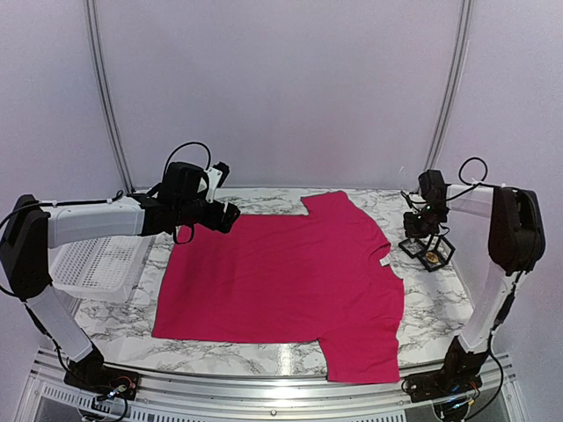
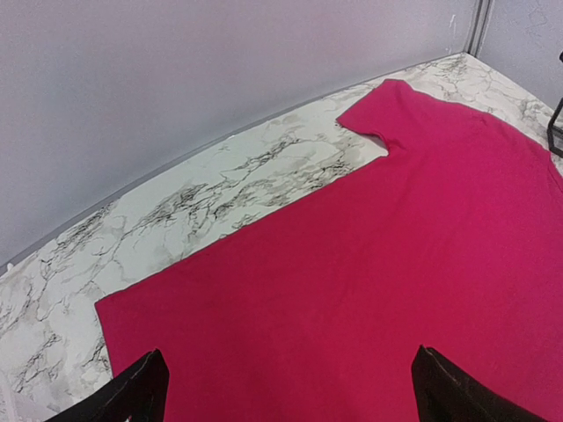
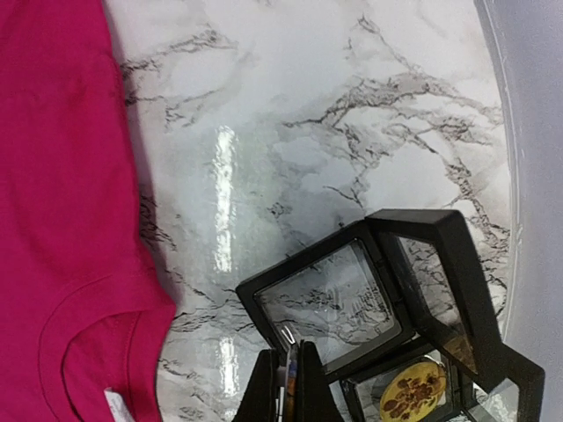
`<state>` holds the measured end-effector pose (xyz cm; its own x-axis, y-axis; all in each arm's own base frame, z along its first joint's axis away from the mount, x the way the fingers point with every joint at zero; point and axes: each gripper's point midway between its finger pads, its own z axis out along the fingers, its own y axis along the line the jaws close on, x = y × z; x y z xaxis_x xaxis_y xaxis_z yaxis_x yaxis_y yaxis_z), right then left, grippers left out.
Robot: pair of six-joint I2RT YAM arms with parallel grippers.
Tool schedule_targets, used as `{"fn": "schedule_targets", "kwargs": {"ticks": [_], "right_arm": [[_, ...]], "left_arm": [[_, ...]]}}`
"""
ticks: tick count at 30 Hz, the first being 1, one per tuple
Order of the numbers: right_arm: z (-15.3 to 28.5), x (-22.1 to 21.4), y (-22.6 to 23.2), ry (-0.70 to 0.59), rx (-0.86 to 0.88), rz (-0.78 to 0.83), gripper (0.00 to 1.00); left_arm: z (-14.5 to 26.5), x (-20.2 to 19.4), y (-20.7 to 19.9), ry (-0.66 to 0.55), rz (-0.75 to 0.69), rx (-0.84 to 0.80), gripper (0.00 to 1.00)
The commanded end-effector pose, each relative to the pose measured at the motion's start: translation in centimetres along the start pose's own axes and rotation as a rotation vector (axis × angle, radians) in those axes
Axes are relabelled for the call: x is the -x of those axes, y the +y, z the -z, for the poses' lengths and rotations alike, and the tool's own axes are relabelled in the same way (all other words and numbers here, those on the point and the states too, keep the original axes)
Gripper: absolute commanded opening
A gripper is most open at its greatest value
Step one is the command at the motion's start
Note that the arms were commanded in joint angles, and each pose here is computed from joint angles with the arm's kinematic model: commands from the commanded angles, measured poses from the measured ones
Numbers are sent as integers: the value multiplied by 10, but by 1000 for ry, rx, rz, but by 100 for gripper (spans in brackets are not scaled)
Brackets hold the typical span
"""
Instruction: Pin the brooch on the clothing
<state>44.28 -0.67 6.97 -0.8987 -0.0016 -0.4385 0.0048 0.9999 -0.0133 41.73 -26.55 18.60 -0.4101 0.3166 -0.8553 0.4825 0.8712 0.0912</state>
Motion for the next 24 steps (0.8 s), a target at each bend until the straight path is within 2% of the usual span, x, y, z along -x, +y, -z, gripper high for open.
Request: {"fn": "schedule_targets", "kwargs": {"ticks": [1,4,8,14,19,24], "right_arm": [[54,43,21,-166,122,42,0],[89,59,44,-267,235,76,0],[151,71,128,-416,506,231,0],[286,64,251,-705,952,499,1],[382,33,310,-886,1278,616,1],[442,-11,353,-970,1496,712,1]], "left_arm": [[10,23,-11,-47,-6,-65,99],[17,30,-19,-66,-2,-112,99],[32,44,-39,-107,-1,-221,99],[79,71,-101,-169,-116,-457,99],[145,102,-152,-284,-122,-702,96],[210,141,-169,-470,-45,-883,90]]}}
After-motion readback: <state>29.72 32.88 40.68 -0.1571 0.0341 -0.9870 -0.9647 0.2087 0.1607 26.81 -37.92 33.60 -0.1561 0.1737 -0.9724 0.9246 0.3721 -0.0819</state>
